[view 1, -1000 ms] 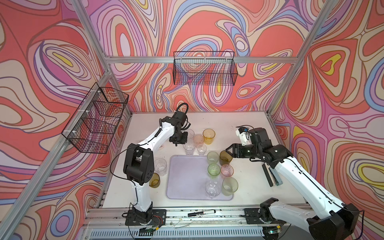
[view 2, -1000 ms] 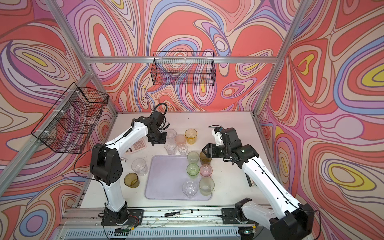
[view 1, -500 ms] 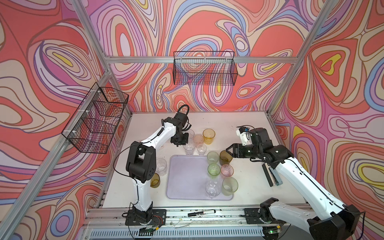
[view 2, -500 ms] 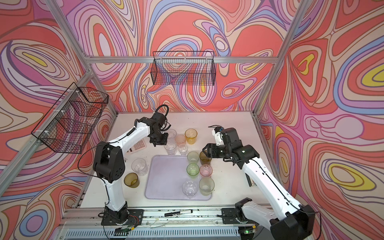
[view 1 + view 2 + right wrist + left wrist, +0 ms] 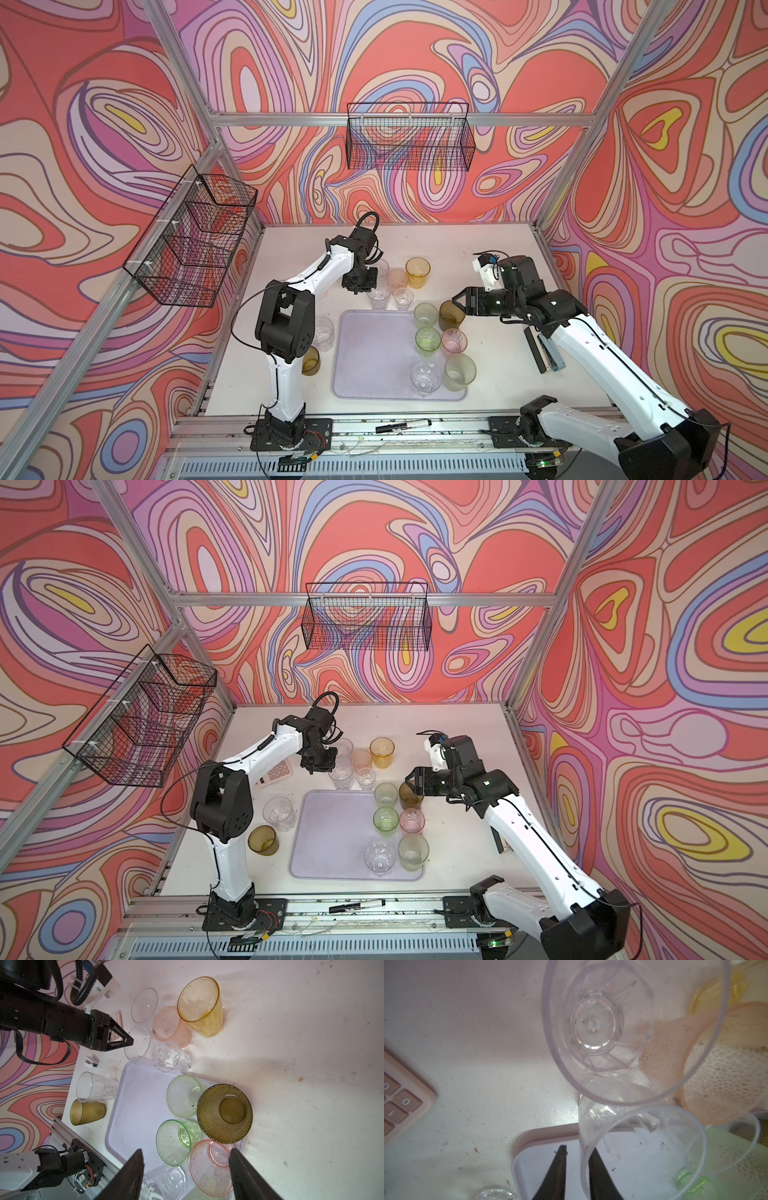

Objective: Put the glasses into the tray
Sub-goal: 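Lower the left gripper and close it on another clear glass's rim, then lift the clear glass off the table with the left gripper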

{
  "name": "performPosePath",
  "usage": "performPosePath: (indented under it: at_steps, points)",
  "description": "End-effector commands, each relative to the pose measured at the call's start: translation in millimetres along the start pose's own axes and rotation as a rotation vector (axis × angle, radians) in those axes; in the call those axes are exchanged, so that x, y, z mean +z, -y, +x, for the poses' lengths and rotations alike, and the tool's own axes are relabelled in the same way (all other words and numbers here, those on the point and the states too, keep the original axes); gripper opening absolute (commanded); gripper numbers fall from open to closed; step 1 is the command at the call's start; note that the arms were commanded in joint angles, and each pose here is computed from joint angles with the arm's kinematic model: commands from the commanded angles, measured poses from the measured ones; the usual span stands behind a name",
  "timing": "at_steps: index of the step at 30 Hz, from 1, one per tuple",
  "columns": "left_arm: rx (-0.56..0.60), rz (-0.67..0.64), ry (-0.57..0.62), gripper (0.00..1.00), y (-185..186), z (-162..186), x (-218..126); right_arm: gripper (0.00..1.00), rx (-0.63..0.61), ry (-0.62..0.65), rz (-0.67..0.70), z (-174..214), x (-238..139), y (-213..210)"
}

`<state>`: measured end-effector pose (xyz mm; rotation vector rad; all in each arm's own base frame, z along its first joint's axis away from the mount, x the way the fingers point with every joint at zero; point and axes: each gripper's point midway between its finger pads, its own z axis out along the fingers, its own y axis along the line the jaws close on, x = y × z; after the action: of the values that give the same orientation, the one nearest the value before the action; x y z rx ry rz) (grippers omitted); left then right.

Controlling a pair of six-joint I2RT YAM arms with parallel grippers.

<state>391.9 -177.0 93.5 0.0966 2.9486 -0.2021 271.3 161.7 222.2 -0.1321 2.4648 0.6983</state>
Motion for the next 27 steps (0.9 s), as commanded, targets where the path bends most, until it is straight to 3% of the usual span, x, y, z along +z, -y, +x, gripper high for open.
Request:
performPosePath:
  at_steps: [1, 27]
  points:
    - [-0.005, -0.017, -0.004, 0.21, -2.8, -3.4, 1.6, 0.67, -0.008, 0.020, 0.003, -6.8, -4.3, -1.7]
    - [-0.005, -0.043, 0.015, 0.05, -7.3, -1.6, -14.5, 0.67, -0.003, 0.017, 0.015, -4.8, -2.3, 1.8]
